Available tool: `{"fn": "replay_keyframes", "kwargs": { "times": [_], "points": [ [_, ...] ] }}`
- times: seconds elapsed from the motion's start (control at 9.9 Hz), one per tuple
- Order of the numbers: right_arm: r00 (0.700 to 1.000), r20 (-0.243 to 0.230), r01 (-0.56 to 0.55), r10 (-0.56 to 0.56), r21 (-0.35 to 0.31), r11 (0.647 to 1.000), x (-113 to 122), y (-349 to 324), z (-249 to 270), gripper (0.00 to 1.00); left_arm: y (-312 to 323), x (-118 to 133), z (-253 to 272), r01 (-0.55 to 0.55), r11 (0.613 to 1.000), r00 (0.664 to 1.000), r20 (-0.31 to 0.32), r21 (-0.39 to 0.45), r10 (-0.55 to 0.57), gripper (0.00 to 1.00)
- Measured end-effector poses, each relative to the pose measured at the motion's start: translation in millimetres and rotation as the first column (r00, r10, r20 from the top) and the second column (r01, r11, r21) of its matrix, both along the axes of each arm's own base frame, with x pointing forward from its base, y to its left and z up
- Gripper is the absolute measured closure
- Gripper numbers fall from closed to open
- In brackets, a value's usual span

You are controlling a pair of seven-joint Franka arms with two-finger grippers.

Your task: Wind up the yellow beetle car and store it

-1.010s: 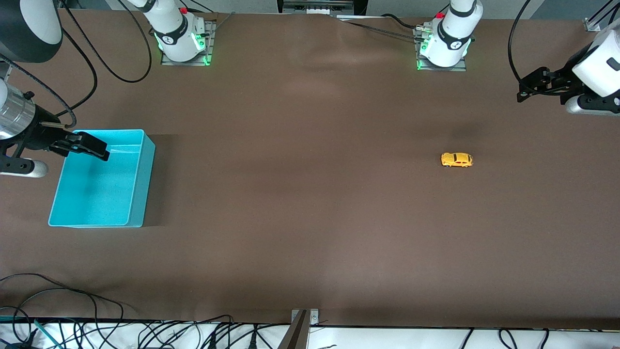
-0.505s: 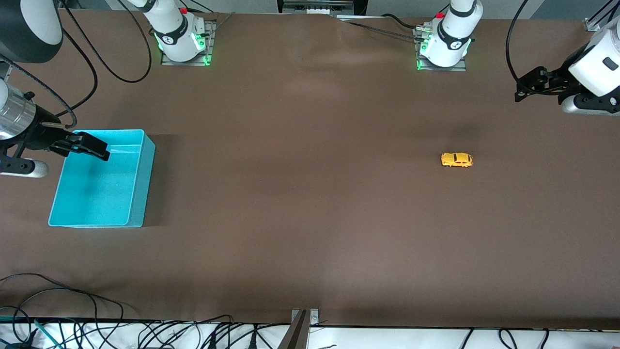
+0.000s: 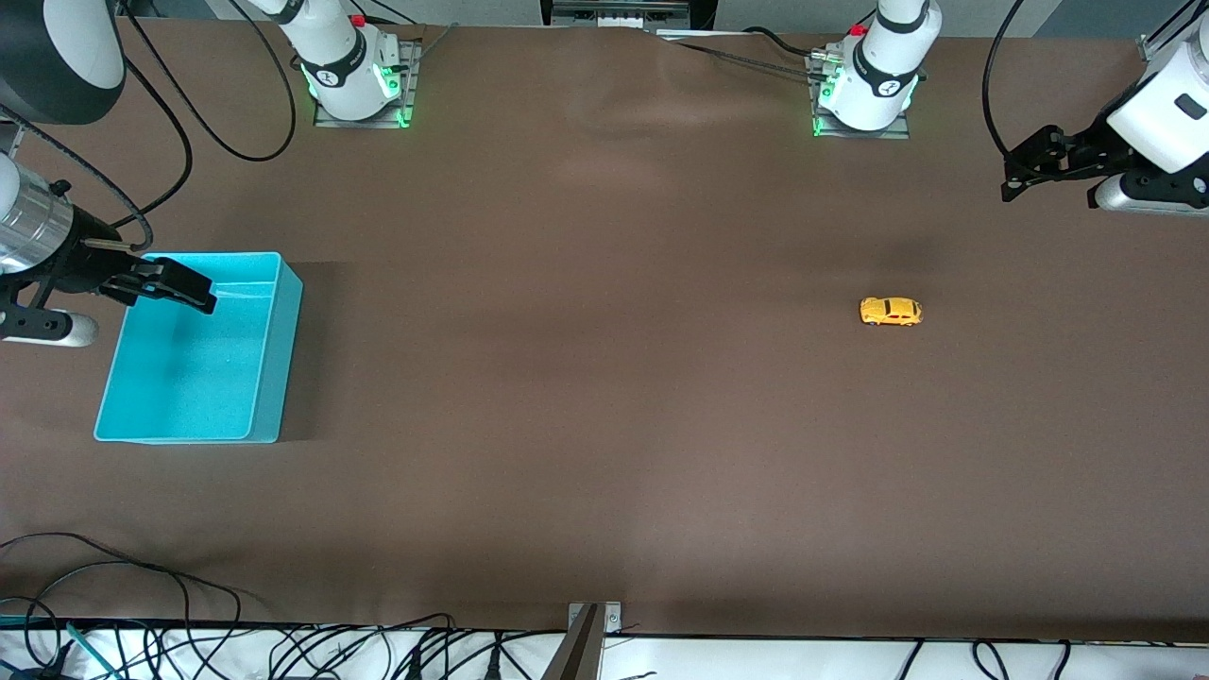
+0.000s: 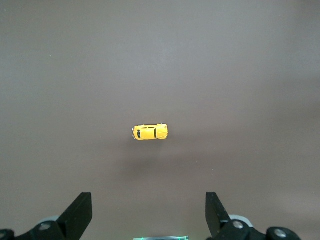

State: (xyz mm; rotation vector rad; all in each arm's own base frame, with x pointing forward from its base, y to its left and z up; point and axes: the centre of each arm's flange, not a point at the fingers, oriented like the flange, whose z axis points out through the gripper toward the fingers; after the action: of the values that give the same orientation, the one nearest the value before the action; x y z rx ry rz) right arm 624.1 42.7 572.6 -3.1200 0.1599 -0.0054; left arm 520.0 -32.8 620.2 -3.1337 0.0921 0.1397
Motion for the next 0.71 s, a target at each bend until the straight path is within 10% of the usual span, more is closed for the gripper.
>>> {"fn": "replay_keyframes", "kwargs": {
  "times": [0.71],
  "points": [
    [1.000,-0.001,0.000,0.000,0.000,1.000,0,0,0,0.00,10,12,-96,-0.018,1.000,0.992,-0.125,0.006,0.019,0.00]
  ]
}}
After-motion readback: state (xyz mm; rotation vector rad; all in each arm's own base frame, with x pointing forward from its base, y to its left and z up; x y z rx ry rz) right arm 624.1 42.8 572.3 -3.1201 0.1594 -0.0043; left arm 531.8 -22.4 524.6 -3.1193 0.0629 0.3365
